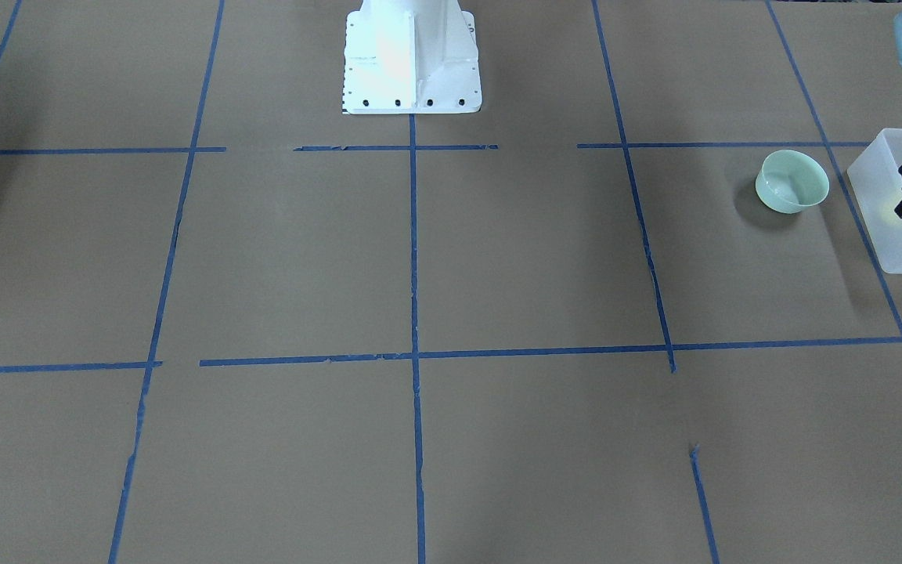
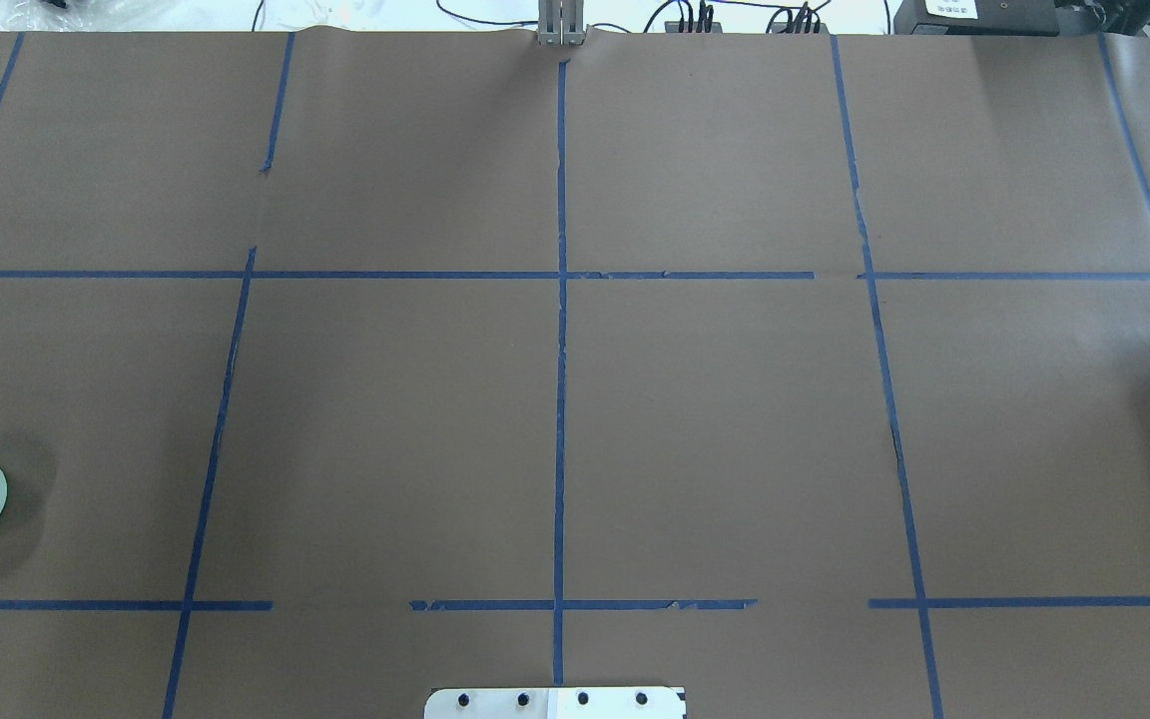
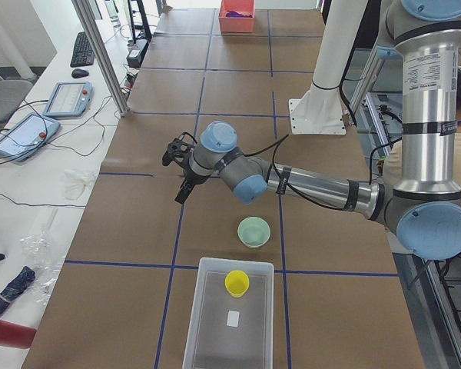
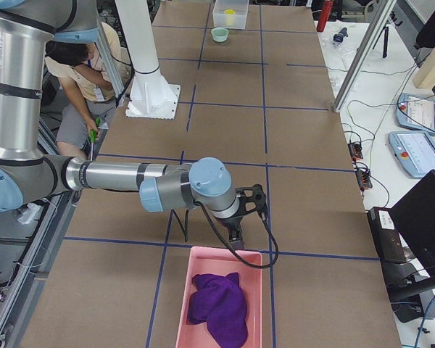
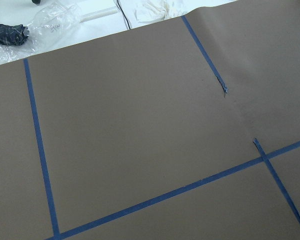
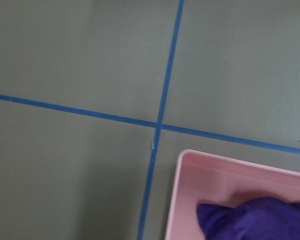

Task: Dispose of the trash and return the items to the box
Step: 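Lift the purple cloth with the right gripper and drop it into the pink bin, then reach the left gripper to the pale green mug and grasp its rim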

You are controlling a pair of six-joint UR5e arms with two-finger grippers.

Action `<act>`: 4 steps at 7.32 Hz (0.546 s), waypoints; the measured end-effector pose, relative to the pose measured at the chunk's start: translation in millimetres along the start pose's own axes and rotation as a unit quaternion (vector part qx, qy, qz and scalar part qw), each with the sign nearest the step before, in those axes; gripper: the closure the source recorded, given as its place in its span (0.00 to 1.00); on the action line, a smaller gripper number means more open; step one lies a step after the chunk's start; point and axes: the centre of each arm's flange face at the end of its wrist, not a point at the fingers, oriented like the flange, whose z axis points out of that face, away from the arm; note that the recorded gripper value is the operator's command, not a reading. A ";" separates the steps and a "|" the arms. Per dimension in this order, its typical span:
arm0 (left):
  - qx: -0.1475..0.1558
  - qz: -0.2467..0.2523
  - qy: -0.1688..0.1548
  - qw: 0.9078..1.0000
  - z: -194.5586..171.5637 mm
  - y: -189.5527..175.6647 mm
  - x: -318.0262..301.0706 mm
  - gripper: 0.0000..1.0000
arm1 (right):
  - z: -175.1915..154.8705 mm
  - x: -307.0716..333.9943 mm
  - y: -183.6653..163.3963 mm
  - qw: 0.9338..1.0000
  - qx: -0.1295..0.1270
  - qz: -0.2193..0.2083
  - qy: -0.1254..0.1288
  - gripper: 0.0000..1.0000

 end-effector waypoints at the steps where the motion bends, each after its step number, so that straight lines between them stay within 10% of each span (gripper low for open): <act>1: -0.003 -0.005 0.000 1.000 12.8 24.8 5.3 0.07 | 11.8 -26.5 -9.3 1.000 0.009 0.008 -0.011 0.00; 4: -0.018 -0.032 -0.011 0.999 33.8 124.6 -7.8 0.18 | 24.7 -52.8 -15.8 1.000 0.016 0.010 -0.024 0.00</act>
